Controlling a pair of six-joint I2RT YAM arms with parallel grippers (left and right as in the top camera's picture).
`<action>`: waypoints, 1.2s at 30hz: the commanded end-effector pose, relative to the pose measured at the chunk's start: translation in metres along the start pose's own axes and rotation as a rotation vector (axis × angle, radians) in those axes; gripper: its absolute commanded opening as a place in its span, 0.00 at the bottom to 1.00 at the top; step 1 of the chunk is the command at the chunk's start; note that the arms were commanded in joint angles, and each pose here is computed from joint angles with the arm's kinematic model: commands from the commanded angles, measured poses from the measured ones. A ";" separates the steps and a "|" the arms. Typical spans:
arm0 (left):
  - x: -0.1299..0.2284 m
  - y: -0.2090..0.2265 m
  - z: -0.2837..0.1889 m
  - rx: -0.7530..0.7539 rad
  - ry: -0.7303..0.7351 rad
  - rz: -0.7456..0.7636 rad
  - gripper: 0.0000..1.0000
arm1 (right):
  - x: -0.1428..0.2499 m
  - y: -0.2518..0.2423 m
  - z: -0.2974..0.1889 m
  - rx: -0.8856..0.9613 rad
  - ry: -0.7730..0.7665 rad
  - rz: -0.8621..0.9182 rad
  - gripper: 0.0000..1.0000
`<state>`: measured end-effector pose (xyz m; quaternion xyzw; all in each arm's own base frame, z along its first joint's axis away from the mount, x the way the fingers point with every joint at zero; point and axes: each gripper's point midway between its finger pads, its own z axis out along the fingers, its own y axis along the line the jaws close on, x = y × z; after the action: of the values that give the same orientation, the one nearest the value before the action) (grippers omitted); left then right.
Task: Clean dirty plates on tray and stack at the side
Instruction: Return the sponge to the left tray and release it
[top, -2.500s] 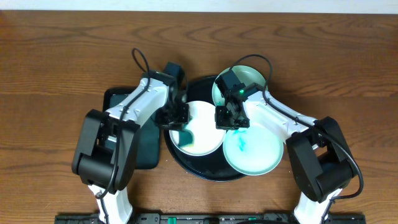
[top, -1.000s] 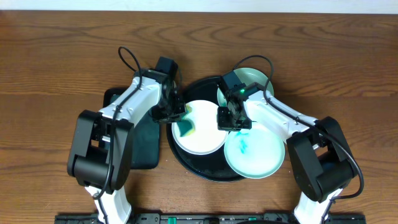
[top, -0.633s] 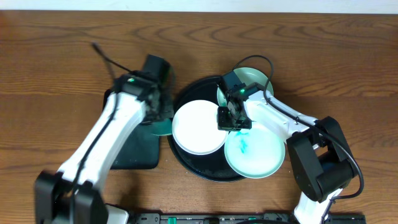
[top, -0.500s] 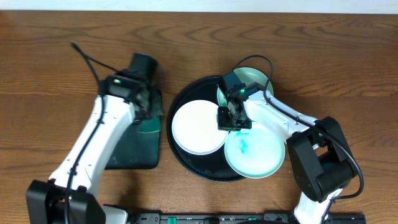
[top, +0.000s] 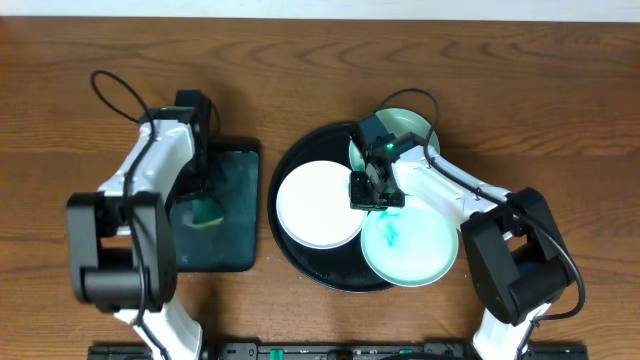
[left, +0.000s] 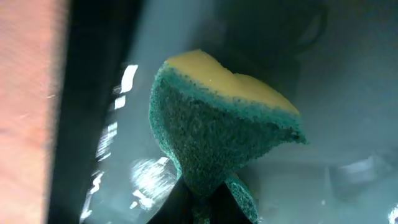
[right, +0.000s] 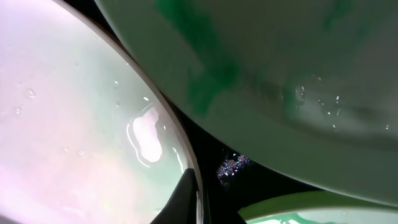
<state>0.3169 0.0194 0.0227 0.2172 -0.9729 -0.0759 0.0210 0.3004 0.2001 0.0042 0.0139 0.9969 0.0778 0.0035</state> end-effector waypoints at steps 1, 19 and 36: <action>0.003 -0.009 0.005 0.043 0.026 0.032 0.08 | 0.004 -0.017 0.011 0.064 0.019 0.025 0.01; 0.036 0.006 -0.146 0.316 -0.271 0.021 0.79 | -0.004 -0.007 0.007 0.019 -0.016 -0.019 0.01; 0.066 0.022 -0.176 0.359 -0.325 0.021 0.80 | -0.001 -0.016 -0.099 -0.150 -0.116 0.116 0.01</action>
<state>0.2616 -0.0094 0.2001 0.1983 -0.9624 0.0548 -0.1772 0.3066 0.1785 0.0816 0.0452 0.9892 0.1210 0.0698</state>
